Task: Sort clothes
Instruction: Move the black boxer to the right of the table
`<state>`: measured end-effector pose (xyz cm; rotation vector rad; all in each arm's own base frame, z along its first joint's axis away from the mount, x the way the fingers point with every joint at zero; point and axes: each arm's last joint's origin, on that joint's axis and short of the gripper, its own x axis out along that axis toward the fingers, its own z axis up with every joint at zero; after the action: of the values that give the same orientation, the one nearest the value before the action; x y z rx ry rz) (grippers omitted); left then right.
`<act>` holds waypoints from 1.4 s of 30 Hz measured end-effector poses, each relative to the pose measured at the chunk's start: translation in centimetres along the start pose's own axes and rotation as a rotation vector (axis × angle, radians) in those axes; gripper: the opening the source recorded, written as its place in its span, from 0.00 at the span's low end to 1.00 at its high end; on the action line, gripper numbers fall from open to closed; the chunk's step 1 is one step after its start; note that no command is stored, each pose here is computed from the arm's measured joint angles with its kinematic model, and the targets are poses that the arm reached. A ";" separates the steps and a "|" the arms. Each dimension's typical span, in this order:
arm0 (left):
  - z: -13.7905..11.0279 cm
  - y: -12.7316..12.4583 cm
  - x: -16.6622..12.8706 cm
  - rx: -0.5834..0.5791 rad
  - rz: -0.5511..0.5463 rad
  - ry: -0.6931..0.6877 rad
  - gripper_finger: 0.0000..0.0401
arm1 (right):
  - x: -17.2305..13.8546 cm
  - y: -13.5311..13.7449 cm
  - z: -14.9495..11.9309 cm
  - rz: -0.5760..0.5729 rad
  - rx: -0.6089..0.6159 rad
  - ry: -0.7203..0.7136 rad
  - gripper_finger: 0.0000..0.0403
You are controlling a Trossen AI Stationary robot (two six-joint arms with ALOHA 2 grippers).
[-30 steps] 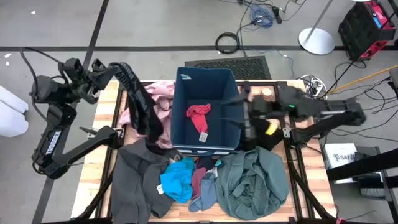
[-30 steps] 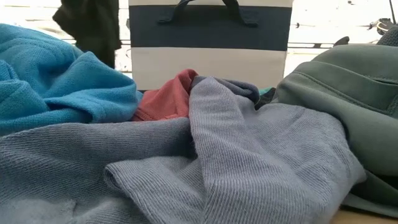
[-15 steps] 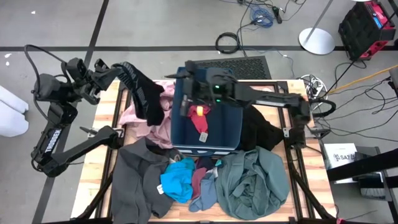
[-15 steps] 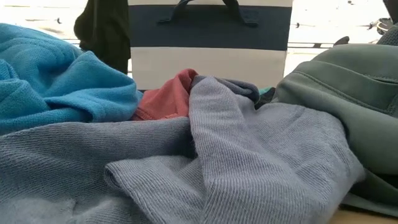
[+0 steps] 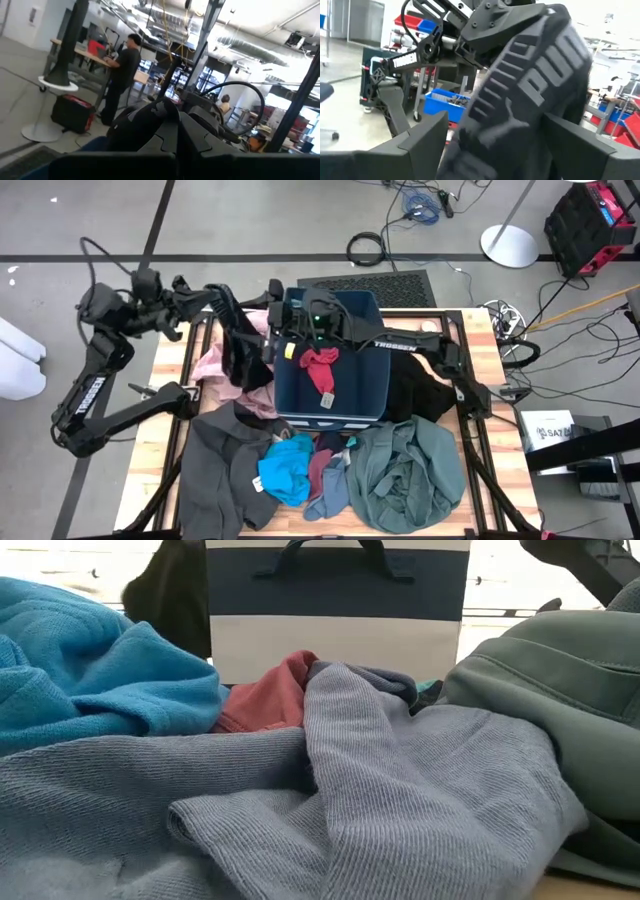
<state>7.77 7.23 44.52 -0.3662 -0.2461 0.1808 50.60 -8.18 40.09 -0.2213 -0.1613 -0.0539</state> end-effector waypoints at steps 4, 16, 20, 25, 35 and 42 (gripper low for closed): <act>-0.3 0.3 0.9 -0.022 -0.026 0.030 0.01 | 0.2 -0.3 -0.3 -0.030 0.027 -0.010 0.77; -0.4 0.6 2.4 -0.001 -0.080 0.034 0.02 | -0.2 -0.4 0.2 -0.121 -0.033 0.053 0.08; -0.7 0.6 2.2 0.022 -0.071 0.058 0.03 | -1.0 -0.1 1.5 -0.158 -0.066 0.108 0.02; -1.5 0.9 1.7 0.090 0.011 0.114 0.10 | -2.6 0.2 4.5 -0.200 -0.124 0.127 0.01; -2.4 1.4 1.4 0.103 0.091 0.186 0.36 | -8.5 -1.5 12.8 -0.415 -0.251 0.094 0.00; -2.7 1.3 1.2 0.141 0.094 0.213 0.37 | -16.1 -3.8 18.4 -0.660 -0.325 0.231 0.00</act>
<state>9.46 7.85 41.85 -0.2548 -0.0061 0.2485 31.64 -7.24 55.95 -0.4760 0.0122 -0.7631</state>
